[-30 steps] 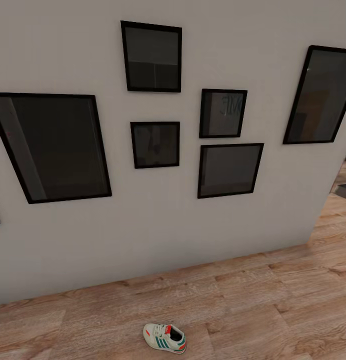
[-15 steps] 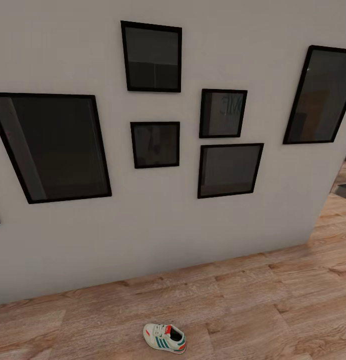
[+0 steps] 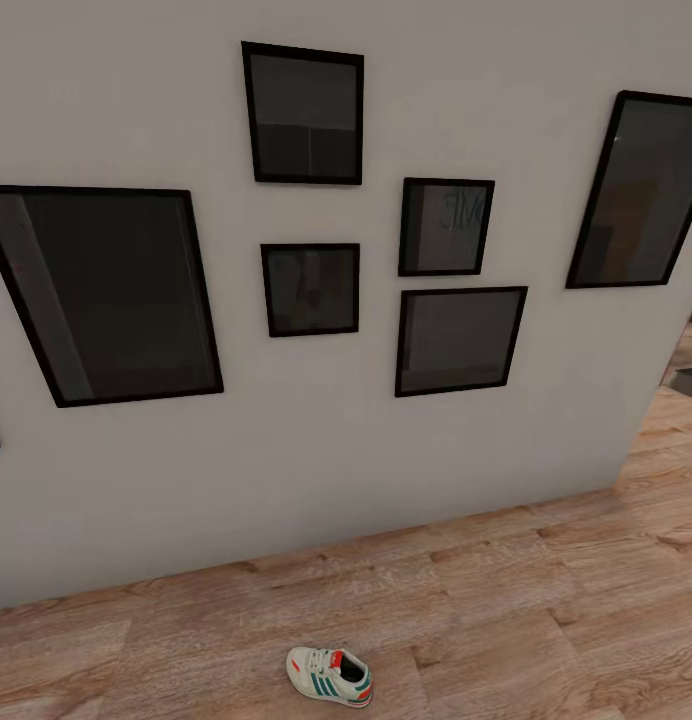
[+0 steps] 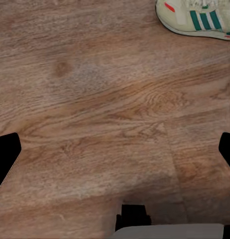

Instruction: Pick up the two gym shoes and the two sandals from the corridor floor and place them onto the hallstand (shoe rack) in the corridor, making sure they are on the rack and not on the floor. Arrange them so the two gym shoes are next to each other and the two sandals are next to each other.

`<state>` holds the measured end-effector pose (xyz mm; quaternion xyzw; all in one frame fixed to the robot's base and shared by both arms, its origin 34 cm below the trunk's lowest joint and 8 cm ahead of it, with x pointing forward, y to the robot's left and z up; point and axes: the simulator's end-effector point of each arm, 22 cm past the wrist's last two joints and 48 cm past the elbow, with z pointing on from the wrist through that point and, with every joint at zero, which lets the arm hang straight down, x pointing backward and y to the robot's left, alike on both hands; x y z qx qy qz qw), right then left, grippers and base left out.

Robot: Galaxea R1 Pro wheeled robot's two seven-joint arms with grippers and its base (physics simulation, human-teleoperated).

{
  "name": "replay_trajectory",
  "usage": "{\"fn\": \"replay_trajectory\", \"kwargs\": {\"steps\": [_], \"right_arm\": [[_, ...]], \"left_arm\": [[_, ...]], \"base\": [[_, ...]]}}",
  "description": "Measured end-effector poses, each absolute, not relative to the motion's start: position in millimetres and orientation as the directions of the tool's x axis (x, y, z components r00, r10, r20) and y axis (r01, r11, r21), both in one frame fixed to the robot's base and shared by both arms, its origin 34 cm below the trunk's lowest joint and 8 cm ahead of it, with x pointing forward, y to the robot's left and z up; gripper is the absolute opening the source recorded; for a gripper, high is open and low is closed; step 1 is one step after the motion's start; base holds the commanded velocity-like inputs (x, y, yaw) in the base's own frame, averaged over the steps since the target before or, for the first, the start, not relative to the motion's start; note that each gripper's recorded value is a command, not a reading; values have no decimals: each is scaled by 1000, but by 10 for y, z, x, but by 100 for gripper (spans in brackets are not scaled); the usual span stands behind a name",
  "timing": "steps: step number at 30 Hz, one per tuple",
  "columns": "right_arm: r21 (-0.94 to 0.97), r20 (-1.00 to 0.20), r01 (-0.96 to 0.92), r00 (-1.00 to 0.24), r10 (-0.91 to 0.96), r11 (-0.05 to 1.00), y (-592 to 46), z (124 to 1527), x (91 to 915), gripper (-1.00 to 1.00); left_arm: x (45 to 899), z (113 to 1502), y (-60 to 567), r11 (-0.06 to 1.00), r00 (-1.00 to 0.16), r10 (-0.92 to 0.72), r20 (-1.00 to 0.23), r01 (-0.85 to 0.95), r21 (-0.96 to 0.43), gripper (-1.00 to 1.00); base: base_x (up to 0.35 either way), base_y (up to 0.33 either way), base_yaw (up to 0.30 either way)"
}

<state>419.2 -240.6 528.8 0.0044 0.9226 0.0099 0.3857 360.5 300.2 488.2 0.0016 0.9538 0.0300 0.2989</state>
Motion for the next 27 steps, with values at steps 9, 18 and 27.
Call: {"fn": "replay_trajectory", "kwargs": {"steps": [9,18,27], "right_arm": [[16,-742,0,-671,11,1000,-2443,5393,4391,100],[-8,-751,-3,-661,-8,1000,-2598,5428,4477,100],[-43,-751,11,-660,-25,999,-2915,5447,4492,100]], "left_arm": [[4123,5140,2776,1000,-746,6,-666,-16,26,100],[4189,5178,2690,1000,-735,1,-678,-8,10,100],[4153,5160,2751,1000,-740,1,-673,-11,14,100]], "base": [[0,0,0],[0,0,-17],[0,0,-211]]}}
